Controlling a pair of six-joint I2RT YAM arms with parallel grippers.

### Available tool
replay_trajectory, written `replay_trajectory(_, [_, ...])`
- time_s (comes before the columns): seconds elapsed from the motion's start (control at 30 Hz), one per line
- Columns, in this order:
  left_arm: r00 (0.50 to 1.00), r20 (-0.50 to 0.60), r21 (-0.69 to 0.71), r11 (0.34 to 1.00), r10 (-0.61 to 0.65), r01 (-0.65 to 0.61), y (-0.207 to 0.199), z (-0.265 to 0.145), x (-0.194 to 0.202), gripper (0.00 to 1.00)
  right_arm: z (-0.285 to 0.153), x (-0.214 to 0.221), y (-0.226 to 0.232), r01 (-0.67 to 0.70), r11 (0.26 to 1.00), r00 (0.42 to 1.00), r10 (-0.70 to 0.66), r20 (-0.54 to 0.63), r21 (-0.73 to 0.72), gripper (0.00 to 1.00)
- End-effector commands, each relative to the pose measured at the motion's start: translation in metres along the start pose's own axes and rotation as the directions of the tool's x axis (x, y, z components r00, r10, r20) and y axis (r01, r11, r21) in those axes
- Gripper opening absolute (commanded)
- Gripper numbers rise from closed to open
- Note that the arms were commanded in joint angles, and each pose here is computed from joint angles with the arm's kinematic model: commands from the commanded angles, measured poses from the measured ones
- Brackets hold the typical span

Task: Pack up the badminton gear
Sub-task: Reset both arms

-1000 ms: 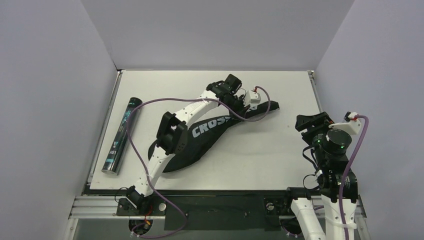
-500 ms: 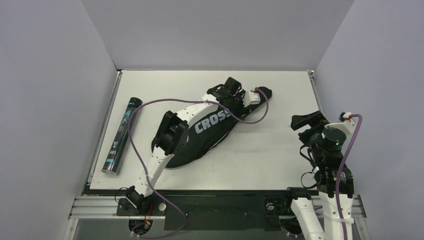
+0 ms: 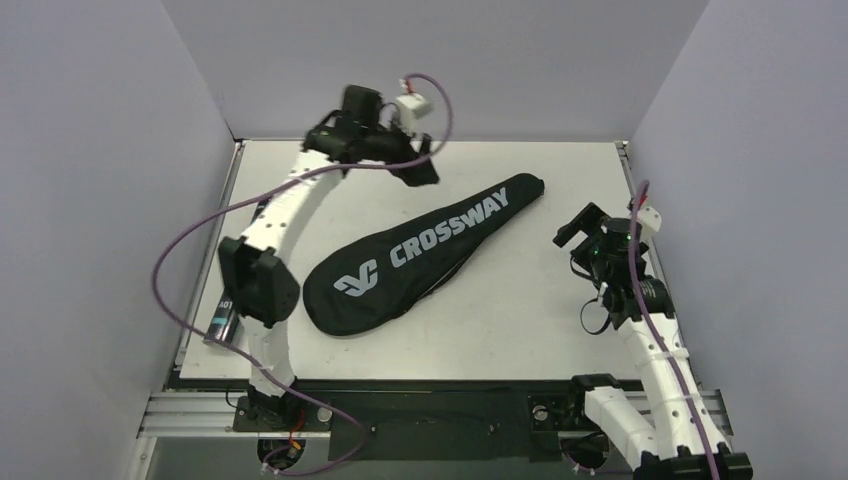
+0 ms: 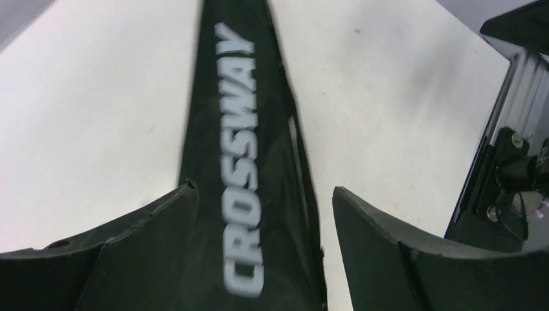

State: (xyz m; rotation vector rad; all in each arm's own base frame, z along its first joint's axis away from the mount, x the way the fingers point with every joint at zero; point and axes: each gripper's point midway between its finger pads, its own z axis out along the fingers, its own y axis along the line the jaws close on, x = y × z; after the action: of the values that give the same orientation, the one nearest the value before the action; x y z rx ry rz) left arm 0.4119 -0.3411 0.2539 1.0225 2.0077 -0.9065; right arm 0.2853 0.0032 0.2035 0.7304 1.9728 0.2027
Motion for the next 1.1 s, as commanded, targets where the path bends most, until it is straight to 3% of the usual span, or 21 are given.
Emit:
replay_trajectory(0.0, [0.964,0.167,-0.165,0.958,-0.206,0.233,0.05,-0.118,0.001,0.86,0.03,-0.012,-0.008,0.116,0.99,0.986,-0.125,0.114,0.081,0.92])
replay_trajectory(0.1, [0.927,0.3,-0.361,0.872,-0.227,0.331,0.098,-0.183,0.043,0.86,0.053,-0.002,-0.018,0.19,0.97,0.978,-0.201,0.061,0.15,0.93])
replay_trajectory(0.23, [0.914,0.374,-0.574,0.734,-0.157,0.361,0.134,-0.234,0.121,0.87,0.076,0.005,-0.037,0.254,0.941,0.96,-0.274,0.064,0.223,0.94])
replay_trajectory(0.27, [0.916,0.398,-0.643,0.695,-0.056,0.322,0.141,-0.255,0.119,0.87,0.082,0.007,-0.044,0.272,0.933,0.95,-0.299,0.088,0.237,0.94])
replay_trajectory(0.3, [0.923,0.373,-0.665,0.666,-0.096,0.338,0.146,-0.247,0.156,0.87,0.084,0.007,-0.049,0.302,0.92,0.938,-0.334,0.096,0.25,0.94])
replay_trajectory(0.37, [0.921,0.375,-0.693,0.627,-0.109,0.356,0.153,-0.246,0.184,0.87,0.091,0.017,-0.069,0.338,0.893,0.916,-0.385,0.113,0.297,0.94])
replay_trajectory(0.5, [0.906,0.401,-0.687,0.61,-0.133,0.394,0.164,-0.234,0.213,0.87,0.092,0.019,-0.098,0.288,0.874,0.896,-0.39,0.212,0.391,0.95])
replay_trajectory(0.53, [0.899,0.418,-0.685,0.605,-0.13,0.406,0.167,-0.231,0.218,0.87,0.093,0.008,-0.091,0.258,0.891,0.879,-0.377,0.292,0.372,0.95])
replay_trajectory(0.6, [0.886,0.448,-0.681,0.595,-0.123,0.427,0.173,-0.227,0.223,0.87,0.094,0.015,-0.099,0.25,0.892,0.865,-0.38,0.327,0.375,0.95])
replay_trajectory(0.8, [0.841,0.539,-0.683,0.567,-0.033,0.46,0.181,-0.224,0.234,0.87,0.095,0.026,-0.11,0.216,0.896,0.855,-0.366,0.368,0.388,0.96])
replay_trajectory(1.07, [0.804,0.588,-0.661,0.627,0.091,0.412,0.159,-0.211,0.253,0.88,0.089,0.03,-0.106,0.236,0.892,0.827,-0.393,0.402,0.386,0.97])
